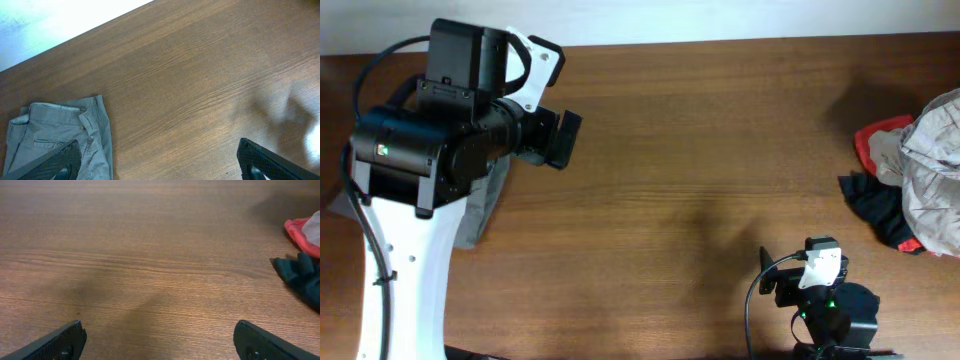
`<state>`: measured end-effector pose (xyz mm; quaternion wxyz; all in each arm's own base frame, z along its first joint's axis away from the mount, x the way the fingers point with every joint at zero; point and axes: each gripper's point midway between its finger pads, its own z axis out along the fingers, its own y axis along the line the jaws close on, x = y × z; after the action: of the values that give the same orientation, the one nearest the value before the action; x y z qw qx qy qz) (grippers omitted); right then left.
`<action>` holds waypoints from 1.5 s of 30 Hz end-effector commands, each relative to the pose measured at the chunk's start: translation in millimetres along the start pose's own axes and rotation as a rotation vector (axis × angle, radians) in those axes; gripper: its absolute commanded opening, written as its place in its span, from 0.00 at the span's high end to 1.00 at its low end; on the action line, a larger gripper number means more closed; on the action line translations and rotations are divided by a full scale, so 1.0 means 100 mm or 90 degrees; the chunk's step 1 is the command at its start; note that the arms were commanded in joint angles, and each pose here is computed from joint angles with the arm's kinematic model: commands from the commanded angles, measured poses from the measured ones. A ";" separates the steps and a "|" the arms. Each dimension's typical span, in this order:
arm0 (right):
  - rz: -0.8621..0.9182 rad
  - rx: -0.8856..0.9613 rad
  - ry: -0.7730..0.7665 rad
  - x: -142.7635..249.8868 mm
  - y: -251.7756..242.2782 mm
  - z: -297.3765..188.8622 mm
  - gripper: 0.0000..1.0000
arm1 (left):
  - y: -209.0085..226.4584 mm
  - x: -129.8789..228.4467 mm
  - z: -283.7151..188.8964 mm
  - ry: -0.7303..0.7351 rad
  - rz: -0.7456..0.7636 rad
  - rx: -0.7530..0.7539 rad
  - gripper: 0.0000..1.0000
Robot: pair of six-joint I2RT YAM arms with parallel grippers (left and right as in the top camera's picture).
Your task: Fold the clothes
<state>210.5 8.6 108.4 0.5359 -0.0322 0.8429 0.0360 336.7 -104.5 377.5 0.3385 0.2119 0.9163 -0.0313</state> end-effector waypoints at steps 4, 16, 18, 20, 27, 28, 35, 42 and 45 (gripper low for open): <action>0.004 -0.004 -0.004 0.01 0.01 0.01 0.01 | 0.01 0.00 0.01 0.003 -0.007 -0.003 0.01; 0.004 -0.004 -0.004 0.01 0.01 0.01 0.01 | -0.01 0.10 0.01 0.027 -0.008 0.000 0.01; 0.004 -0.004 -0.004 0.00 0.01 0.01 0.01 | 0.03 0.13 -0.04 0.029 0.005 -0.014 0.01; 0.004 -0.004 -0.004 0.01 0.01 0.01 0.01 | 0.06 0.05 -0.10 0.000 0.004 -0.026 0.01; 0.004 -0.004 -0.004 0.00 0.01 0.01 0.01 | 0.09 -0.15 -0.12 -0.111 -0.006 -0.016 0.01; 0.004 -0.004 -0.004 0.01 0.01 0.01 0.01 | 0.07 -0.10 -0.07 -0.117 -0.005 -0.013 0.01; 0.004 -0.004 -0.004 0.01 0.01 0.01 0.01 | 0.02 0.26 0.29 -0.210 0.011 -0.032 0.01; 0.004 -0.004 -0.004 0.01 0.01 0.01 0.01 | -0.11 1.03 0.63 -0.297 0.014 -0.048 0.01; 0.004 -0.004 -0.004 0.01 0.01 0.01 0.01 | -0.16 1.37 0.74 -0.339 0.016 -0.056 0.01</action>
<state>210.4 9.8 108.8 0.5364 -0.0341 0.8424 0.0388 301.9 -88.5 258.8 0.5586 0.1866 0.8070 -0.0423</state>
